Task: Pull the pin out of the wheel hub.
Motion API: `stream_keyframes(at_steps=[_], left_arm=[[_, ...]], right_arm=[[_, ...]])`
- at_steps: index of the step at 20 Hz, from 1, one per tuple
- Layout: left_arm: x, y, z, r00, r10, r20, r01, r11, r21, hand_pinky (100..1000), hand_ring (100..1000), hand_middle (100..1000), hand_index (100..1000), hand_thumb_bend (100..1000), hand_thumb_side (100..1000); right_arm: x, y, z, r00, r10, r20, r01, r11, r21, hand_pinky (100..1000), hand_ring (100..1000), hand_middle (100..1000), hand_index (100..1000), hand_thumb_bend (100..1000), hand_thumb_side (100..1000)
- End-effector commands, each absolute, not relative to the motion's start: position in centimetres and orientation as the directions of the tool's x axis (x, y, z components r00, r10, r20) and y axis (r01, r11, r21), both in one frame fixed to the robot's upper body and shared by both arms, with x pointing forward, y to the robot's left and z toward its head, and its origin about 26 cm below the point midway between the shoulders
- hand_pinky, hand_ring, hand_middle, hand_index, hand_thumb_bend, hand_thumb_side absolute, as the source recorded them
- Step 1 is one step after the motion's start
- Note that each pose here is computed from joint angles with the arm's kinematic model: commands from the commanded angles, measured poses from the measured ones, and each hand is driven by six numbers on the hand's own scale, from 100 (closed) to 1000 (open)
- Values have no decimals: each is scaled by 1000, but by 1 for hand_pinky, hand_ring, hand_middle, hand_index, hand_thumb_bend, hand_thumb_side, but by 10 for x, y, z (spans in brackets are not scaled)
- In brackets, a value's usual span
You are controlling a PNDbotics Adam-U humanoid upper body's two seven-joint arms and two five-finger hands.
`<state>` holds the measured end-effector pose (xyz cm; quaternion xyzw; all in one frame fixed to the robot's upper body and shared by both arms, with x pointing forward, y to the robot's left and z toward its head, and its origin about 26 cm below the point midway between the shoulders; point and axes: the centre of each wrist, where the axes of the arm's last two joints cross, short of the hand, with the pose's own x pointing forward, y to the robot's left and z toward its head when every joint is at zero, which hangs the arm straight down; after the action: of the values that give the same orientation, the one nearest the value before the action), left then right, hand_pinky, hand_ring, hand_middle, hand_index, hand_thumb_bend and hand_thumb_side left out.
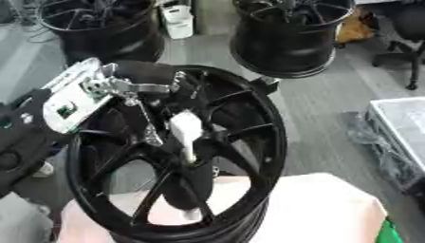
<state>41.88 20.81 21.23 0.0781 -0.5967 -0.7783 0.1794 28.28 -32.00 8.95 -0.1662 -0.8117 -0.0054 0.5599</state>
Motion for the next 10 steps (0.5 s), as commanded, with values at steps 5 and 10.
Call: stream_keyframes(at_steps=[5, 10], left_arm=[[425, 214, 223, -993, -120, -22, 44, -520, 853, 618, 501, 587, 676, 524, 126], [424, 214, 227, -992, -127, 9, 69, -478, 876, 598, 481, 504, 598, 463, 146]], right_arm=[[283, -322, 99, -342, 282, 896, 278, 942, -190, 722, 815, 838, 963, 100, 696], [283, -322, 99, -342, 281, 897, 278, 942, -189, 722, 815, 837, 963, 100, 696]])
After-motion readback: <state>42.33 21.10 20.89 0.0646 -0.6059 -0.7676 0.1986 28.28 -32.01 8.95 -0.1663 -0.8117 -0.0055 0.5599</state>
